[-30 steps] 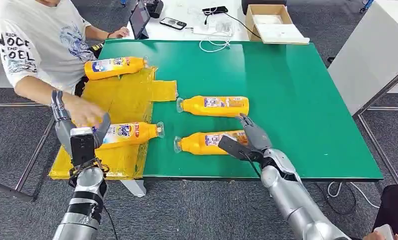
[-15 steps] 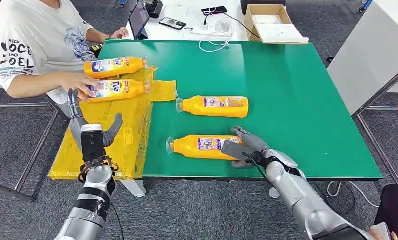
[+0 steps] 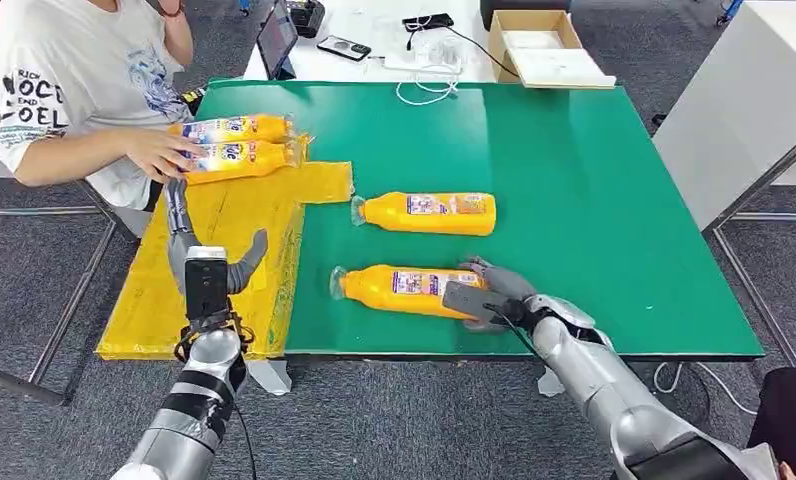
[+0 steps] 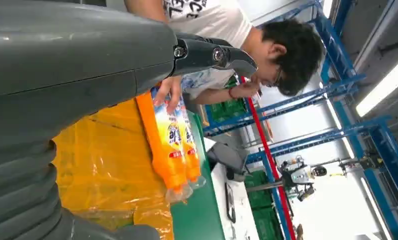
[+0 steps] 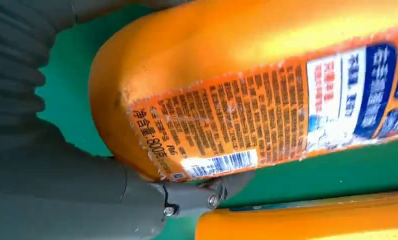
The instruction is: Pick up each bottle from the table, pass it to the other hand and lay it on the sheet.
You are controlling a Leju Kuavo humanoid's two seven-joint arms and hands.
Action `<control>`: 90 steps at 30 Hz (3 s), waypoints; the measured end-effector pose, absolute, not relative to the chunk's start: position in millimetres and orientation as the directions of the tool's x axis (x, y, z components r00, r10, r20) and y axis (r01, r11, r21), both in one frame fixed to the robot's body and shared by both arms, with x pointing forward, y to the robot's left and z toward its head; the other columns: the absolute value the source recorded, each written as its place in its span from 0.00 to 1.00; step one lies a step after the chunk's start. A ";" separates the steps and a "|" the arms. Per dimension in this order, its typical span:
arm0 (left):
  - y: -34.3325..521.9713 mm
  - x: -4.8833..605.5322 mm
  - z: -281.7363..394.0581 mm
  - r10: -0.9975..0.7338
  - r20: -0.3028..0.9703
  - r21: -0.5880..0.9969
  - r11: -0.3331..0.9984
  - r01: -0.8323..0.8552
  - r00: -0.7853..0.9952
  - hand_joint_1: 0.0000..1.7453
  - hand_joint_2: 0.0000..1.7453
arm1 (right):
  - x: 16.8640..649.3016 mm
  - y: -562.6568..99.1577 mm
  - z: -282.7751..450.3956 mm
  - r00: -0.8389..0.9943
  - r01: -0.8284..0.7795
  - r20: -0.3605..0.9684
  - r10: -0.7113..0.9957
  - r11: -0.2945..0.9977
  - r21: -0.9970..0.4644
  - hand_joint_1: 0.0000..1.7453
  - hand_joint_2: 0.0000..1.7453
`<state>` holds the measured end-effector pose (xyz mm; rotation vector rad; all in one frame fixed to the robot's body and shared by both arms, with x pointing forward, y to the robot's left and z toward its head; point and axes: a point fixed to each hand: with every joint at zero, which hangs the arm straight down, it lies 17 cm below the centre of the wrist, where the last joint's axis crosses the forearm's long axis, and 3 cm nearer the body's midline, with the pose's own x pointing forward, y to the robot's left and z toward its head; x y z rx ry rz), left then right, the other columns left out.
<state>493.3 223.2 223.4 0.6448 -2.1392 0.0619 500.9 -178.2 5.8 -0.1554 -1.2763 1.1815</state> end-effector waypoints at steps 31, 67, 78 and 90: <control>213.0 499.4 201.4 -0.281 0.839 0.109 0.926 -0.361 -0.466 0.00 1.00 | 488.5 -154.0 87.0 -0.335 -0.150 0.781 0.527 0.788 -0.597 1.00 1.00; 135.7 493.8 149.3 0.437 0.874 -0.410 0.898 0.163 -0.210 0.00 1.00 | 438.1 -219.7 224.8 -0.564 0.297 0.735 0.376 0.923 -0.244 1.00 1.00; 76.3 463.7 187.1 0.568 0.808 -0.477 0.786 0.393 -0.158 0.00 1.00 | 425.9 -147.1 178.1 -0.555 0.114 0.761 0.337 0.937 -0.331 1.00 1.00; 58.5 452.5 188.2 0.619 0.779 -0.520 0.727 0.448 -0.100 0.00 1.00 | 424.5 -106.3 138.8 -0.499 0.032 0.806 0.317 0.937 -0.348 1.00 1.00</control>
